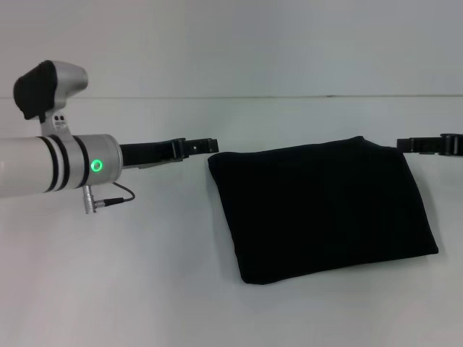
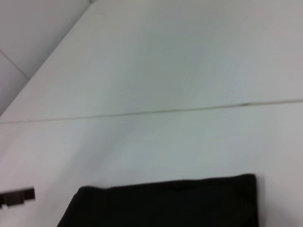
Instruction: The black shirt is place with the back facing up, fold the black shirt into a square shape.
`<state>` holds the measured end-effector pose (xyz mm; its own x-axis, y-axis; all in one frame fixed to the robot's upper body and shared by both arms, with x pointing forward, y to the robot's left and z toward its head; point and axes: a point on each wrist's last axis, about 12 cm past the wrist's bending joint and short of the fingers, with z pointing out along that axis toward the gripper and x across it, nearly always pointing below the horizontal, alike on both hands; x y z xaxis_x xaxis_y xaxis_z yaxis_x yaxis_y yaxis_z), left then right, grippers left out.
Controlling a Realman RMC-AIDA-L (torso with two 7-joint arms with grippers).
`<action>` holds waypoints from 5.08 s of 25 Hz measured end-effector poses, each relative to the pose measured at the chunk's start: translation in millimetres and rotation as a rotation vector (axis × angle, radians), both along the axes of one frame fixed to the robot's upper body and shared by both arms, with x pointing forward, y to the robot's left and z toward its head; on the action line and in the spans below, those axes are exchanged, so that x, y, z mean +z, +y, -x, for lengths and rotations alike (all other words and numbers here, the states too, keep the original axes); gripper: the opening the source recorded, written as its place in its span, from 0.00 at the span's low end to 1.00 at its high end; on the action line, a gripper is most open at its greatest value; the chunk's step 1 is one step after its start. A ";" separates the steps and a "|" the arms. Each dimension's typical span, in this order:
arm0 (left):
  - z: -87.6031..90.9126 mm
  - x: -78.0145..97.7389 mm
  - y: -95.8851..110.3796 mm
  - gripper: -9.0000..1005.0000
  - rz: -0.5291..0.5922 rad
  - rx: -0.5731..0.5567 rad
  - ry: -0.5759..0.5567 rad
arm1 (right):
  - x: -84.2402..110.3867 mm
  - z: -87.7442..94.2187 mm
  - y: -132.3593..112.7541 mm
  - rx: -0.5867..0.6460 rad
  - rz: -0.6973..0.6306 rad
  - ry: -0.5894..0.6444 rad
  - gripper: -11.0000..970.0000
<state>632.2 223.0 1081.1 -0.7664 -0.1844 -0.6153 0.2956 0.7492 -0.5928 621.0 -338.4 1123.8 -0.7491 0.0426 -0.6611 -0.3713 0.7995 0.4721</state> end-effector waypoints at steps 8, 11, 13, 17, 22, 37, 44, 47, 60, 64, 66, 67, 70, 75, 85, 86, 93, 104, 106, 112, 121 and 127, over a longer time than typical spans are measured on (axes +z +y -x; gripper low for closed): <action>-2.2 -8.4 -22.0 0.80 0.012 0.011 0.062 | 6.7 -2.5 -4.4 0.005 0.017 -0.029 0.74; -2.1 -11.1 -29.2 0.79 0.008 0.015 0.069 | 8.2 -3.9 -3.0 0.017 0.026 -0.037 0.79; -1.7 -13.7 -33.2 0.79 0.004 0.021 0.076 | 9.0 -4.5 -2.7 0.020 0.029 -0.042 0.79; 1.4 -19.3 -41.9 0.78 -0.003 0.022 0.087 | 10.2 -5.0 -2.7 0.028 0.039 -0.050 0.79; 5.8 -23.6 -52.7 0.78 0.000 0.014 0.095 | 8.4 -4.4 0.3 0.042 0.043 -0.054 0.79; 5.1 -21.4 -60.9 0.76 -0.030 -0.033 0.036 | -6.9 6.3 -2.1 0.047 0.034 -0.003 0.78; 2.5 -18.0 -62.7 0.51 -0.043 -0.050 0.015 | -20.7 10.3 6.6 0.052 -0.011 0.057 0.78; 1.2 -16.8 -61.0 0.37 -0.048 -0.052 0.011 | -24.1 8.9 13.9 0.049 -0.023 0.062 0.78; -2.6 -14.3 -51.2 0.05 -0.071 -0.049 -0.003 | -35.5 2.5 39.6 0.016 -0.060 0.075 0.76; -4.7 -12.7 -48.1 0.05 -0.080 -0.047 -0.012 | -40.3 -0.4 49.7 -0.012 -0.068 0.062 0.76; -5.7 -11.8 -46.7 0.05 -0.083 -0.045 -0.015 | -42.7 -1.3 53.9 -0.026 -0.072 0.055 0.76; -6.1 -11.5 -46.0 0.05 -0.084 -0.044 -0.016 | -43.7 -1.9 55.6 -0.034 -0.074 0.049 0.76; -7.0 -10.8 -44.6 0.05 -0.087 -0.042 -0.019 | -45.9 -2.7 60.3 -0.055 -0.089 0.027 0.75; -7.8 -10.1 -43.1 0.05 -0.091 -0.041 -0.023 | -50.3 -2.0 65.8 -0.078 -0.116 0.000 0.75; -7.7 -11.0 -39.1 0.06 -0.095 -0.034 -0.021 | -58.9 -0.2 64.7 -0.128 -0.120 -0.013 0.74; -7.7 -10.9 -38.9 0.06 -0.095 -0.033 -0.021 | -58.8 0.0 63.6 -0.128 -0.121 -0.013 0.74; -7.8 -10.9 -38.4 0.06 -0.095 -0.033 -0.022 | -60.3 1.9 59.3 -0.144 -0.125 -0.004 0.73; -8.0 -11.7 -36.3 0.07 -0.101 -0.023 -0.022 | -63.6 2.3 49.2 -0.191 -0.096 -0.013 0.30; -8.0 -12.1 -36.1 0.07 -0.102 -0.020 -0.021 | -64.9 1.8 48.9 -0.202 -0.088 -0.010 0.19; -8.0 -12.3 -34.7 0.07 -0.104 -0.018 -0.020 | -65.9 1.4 44.3 -0.226 -0.068 -0.020 0.08; -9.2 -11.3 -31.0 0.08 -0.109 -0.014 -0.023 | -47.7 -1.9 17.4 -0.249 -0.045 -0.089 0.20; -8.2 -13.0 -29.4 0.08 -0.124 -0.021 -0.020 | -18.0 -12.7 15.7 -0.153 -0.038 -0.171 0.44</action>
